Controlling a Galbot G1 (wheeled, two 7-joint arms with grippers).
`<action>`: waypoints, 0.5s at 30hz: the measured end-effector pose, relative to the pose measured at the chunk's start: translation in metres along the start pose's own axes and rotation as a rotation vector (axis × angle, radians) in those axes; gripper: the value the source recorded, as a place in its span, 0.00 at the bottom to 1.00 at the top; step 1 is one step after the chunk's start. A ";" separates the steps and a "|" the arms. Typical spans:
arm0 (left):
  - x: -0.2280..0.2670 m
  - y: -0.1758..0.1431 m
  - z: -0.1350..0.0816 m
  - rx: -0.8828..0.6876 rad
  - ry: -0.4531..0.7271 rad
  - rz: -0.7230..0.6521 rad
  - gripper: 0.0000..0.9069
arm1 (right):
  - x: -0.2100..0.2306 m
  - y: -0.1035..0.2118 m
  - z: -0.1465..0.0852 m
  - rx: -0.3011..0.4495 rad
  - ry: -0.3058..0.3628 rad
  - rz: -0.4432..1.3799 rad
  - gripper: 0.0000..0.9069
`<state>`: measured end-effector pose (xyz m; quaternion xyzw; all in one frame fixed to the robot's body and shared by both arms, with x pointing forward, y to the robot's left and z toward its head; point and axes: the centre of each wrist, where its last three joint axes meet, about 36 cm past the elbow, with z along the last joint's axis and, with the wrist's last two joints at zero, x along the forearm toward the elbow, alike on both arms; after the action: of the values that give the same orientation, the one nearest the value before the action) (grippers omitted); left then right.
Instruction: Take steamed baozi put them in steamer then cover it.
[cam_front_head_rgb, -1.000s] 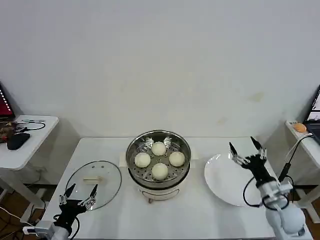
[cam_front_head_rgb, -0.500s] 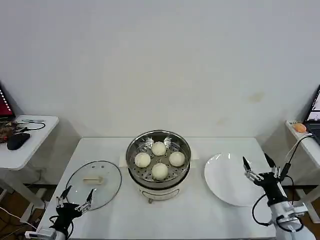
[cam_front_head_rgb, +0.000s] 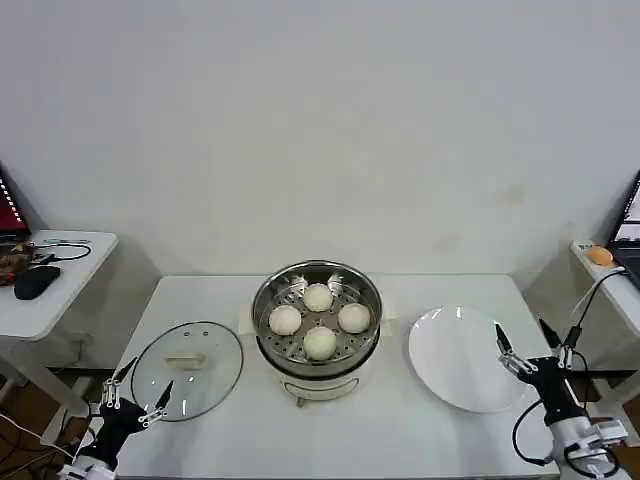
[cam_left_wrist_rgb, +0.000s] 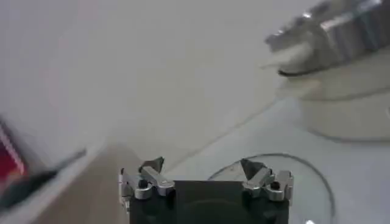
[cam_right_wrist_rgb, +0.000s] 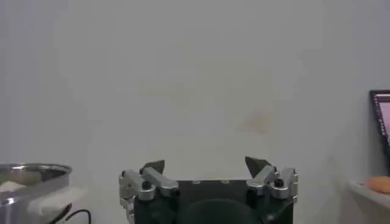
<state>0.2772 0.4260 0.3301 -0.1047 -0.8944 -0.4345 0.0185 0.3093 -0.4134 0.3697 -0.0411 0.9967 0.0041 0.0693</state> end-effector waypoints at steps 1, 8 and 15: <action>-0.001 0.002 0.004 -0.038 -0.010 0.008 1.00 | 0.000 -0.001 0.000 0.000 -0.001 0.000 1.00; -0.004 0.011 0.033 -0.283 -0.056 0.049 1.00 | 0.002 -0.001 0.001 -0.004 0.001 0.000 1.00; -0.005 0.014 0.055 -0.472 -0.081 0.094 1.00 | 0.007 0.000 0.007 -0.008 0.011 -0.002 1.00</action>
<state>0.2885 0.4768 0.3058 -0.1650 -0.7624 -0.6254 -0.0220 0.3036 -0.4139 0.3620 -0.0424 0.9970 0.0080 0.0635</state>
